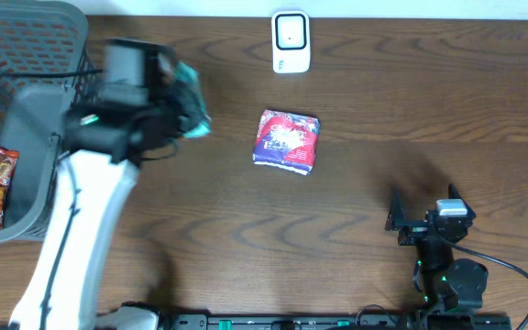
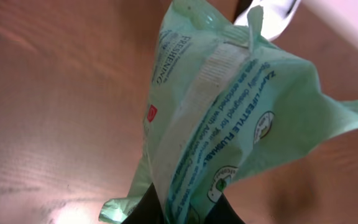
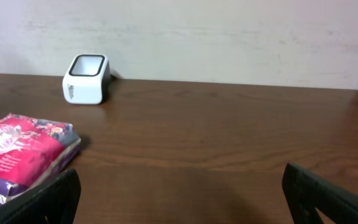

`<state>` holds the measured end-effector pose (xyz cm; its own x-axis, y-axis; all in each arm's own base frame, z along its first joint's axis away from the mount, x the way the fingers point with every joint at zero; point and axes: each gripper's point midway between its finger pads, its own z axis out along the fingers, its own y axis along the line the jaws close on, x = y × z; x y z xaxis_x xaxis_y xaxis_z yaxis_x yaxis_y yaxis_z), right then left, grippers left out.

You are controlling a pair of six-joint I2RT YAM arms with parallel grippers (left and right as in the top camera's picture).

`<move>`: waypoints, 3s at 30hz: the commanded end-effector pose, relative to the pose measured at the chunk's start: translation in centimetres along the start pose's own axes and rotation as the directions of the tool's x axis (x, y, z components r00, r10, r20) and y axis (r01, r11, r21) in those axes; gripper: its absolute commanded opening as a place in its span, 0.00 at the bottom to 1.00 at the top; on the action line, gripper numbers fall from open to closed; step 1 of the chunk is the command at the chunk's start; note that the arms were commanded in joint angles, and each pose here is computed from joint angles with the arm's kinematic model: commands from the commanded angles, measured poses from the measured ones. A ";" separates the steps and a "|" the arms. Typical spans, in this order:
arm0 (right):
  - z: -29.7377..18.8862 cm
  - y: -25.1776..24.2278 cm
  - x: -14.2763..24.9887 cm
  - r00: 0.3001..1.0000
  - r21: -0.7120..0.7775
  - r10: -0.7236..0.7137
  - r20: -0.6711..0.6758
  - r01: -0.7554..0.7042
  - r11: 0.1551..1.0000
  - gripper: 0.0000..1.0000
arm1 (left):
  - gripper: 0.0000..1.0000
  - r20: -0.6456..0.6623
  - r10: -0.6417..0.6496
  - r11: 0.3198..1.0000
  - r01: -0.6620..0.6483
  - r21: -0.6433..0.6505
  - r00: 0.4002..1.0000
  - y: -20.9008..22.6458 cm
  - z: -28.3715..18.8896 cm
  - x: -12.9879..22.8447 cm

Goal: Scan the item barcode
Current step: 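Place the green wipes pack beside the floral bag and release, then reach into the basket and grasp the orange Kleenex tissue pack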

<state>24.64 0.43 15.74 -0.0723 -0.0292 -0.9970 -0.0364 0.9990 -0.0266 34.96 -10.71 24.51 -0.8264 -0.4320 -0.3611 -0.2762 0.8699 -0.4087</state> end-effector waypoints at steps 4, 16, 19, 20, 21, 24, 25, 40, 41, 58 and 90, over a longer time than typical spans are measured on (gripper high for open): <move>0.0 0.3 0.0 1.000 -0.012 -0.009 0.002 0.009 1.000 0.99 | 0.08 -0.111 0.053 0.963 -0.080 -0.258 0.992 0.9 8.0 3.3; 0.0 0.3 0.0 1.000 -0.012 -0.009 0.002 0.009 1.000 0.99 | 0.07 -0.183 -0.061 0.854 -0.043 -0.519 0.981 5.7 19.6 6.8; 0.0 0.3 0.0 1.000 -0.012 -0.009 0.002 0.009 1.000 0.99 | 0.07 -0.284 -0.116 0.894 -0.025 -0.448 0.952 4.5 21.1 9.0; 0.0 0.3 0.0 1.000 -0.012 -0.009 0.002 0.009 1.000 0.99 | 0.07 -0.305 -0.126 0.907 -0.016 -0.421 0.944 3.9 21.3 9.5; 0.0 0.3 0.0 1.000 -0.012 -0.009 0.002 0.009 1.000 0.99 | 0.07 -0.326 -0.133 0.922 -0.004 -0.388 0.936 3.1 21.5 9.8; 0.0 0.3 0.0 1.000 -0.012 -0.009 0.002 0.009 1.000 0.99 | 0.07 -0.383 -0.142 0.958 0.029 -0.286 0.913 0.7 21.8 10.7; 0.0 0.3 0.0 1.000 -0.012 -0.009 0.002 0.009 1.000 0.99 | 0.08 -0.406 -0.142 0.967 0.039 -0.253 0.903 -0.1 21.9 11.1; 0.0 0.3 0.0 1.000 -0.012 -0.009 0.002 0.009 1.000 0.99 | 0.75 -0.381 0.029 0.999 -0.034 -0.009 0.924 -4.4 19.0 7.5; 0.0 0.3 0.0 1.000 -0.012 -0.009 0.002 0.009 1.000 0.99 | 0.87 -0.356 0.039 0.999 -0.044 -0.007 0.934 -4.4 18.4 6.7; 0.0 0.3 0.0 1.000 -0.012 -0.009 0.002 0.009 1.000 0.99 | 0.96 0.594 0.036 0.916 0.212 -0.342 0.803 11.3 -9.8 -15.3; 0.0 0.3 0.0 1.000 -0.012 -0.009 0.002 0.009 1.000 0.99 | 0.98 0.638 -0.410 0.071 0.720 -0.691 0.653 44.4 -2.6 -6.3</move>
<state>24.64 0.43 15.76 -0.0715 -0.0292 -0.9970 -0.0364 0.9990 -0.0266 26.90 30.60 12.44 -0.1323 -0.7987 -0.5870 -0.9645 -0.0329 0.2621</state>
